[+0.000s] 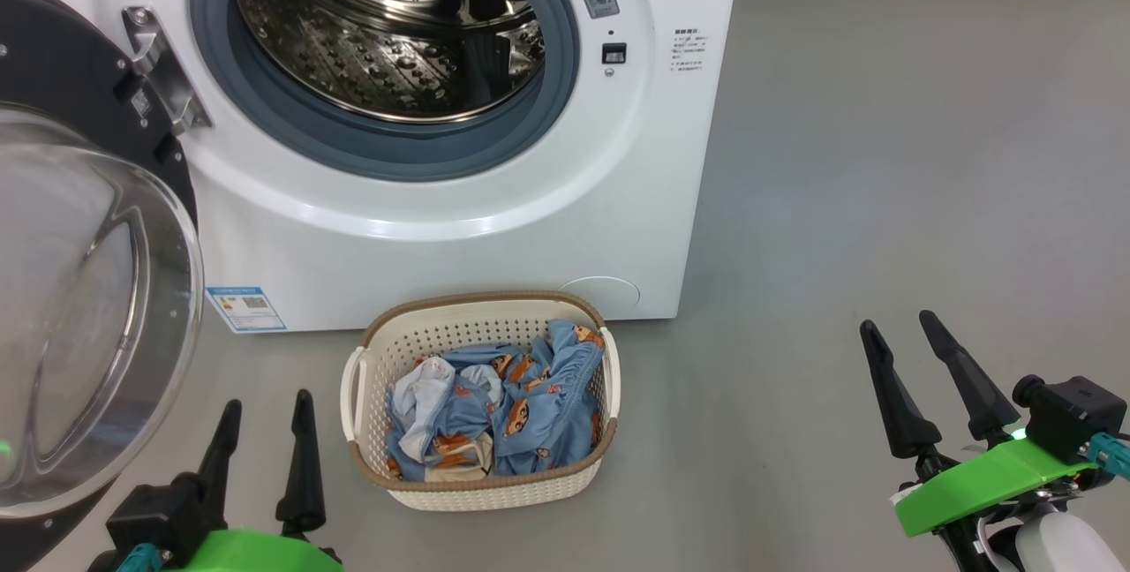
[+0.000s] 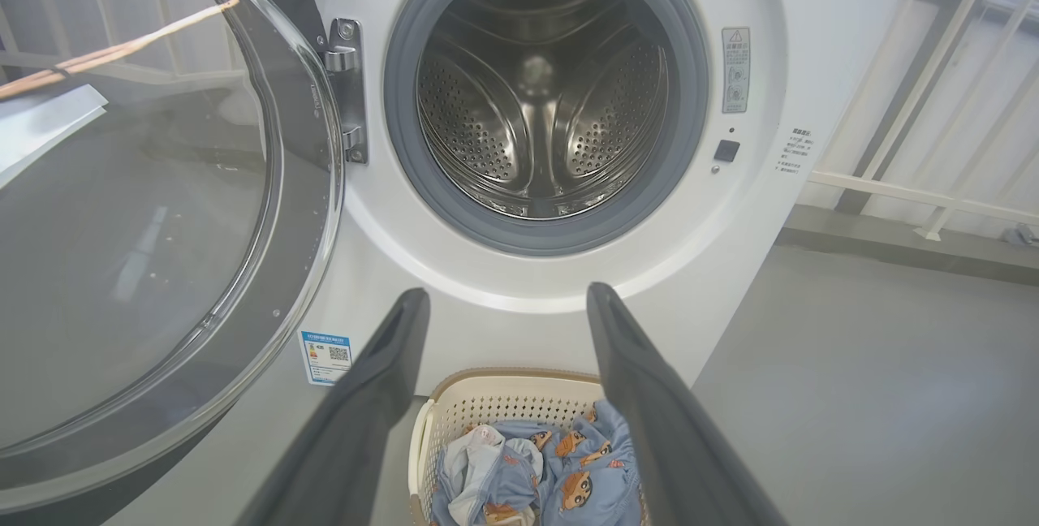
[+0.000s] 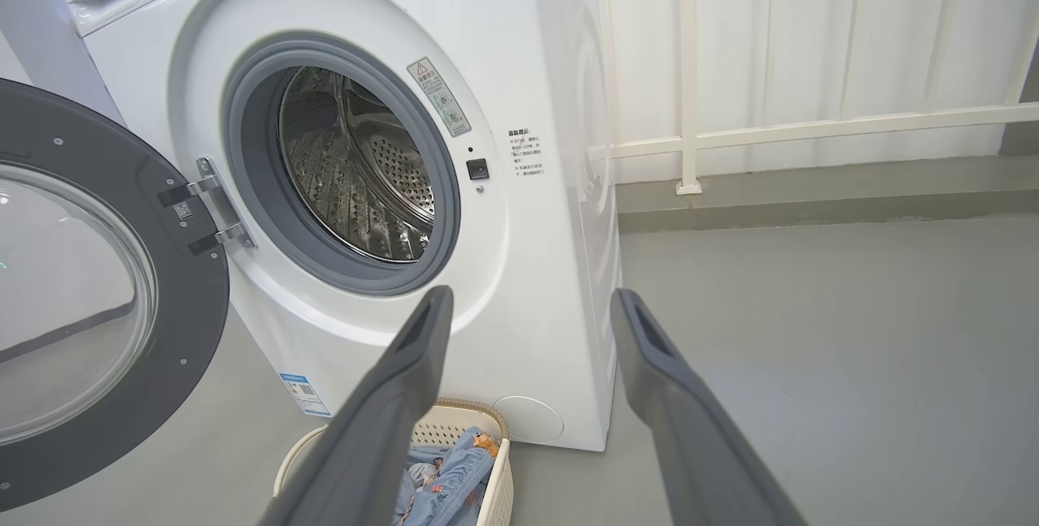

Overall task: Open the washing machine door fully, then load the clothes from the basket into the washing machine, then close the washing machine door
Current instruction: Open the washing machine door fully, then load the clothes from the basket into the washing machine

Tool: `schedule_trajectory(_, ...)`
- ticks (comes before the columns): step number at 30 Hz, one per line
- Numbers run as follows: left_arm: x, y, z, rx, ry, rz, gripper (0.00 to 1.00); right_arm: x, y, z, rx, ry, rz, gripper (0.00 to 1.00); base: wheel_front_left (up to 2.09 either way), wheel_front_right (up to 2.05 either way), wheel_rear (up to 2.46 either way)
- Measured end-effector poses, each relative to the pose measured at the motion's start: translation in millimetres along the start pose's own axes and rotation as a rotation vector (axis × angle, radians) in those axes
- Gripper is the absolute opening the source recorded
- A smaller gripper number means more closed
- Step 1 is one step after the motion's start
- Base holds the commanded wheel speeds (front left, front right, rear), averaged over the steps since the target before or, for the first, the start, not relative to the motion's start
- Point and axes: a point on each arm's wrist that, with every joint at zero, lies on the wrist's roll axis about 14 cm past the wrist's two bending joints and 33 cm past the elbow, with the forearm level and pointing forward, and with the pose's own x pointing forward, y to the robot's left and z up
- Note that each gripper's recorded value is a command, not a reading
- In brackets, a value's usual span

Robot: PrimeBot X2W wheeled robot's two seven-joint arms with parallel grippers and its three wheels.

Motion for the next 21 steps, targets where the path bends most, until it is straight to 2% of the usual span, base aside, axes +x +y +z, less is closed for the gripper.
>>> schedule_trajectory(21,-3.6,0.9,4.4,0.012,-0.013,-0.001,1.0,-1.3,5.0,6.1,0.0,-0.016,0.012,1.0,0.08,-0.08,0.0)
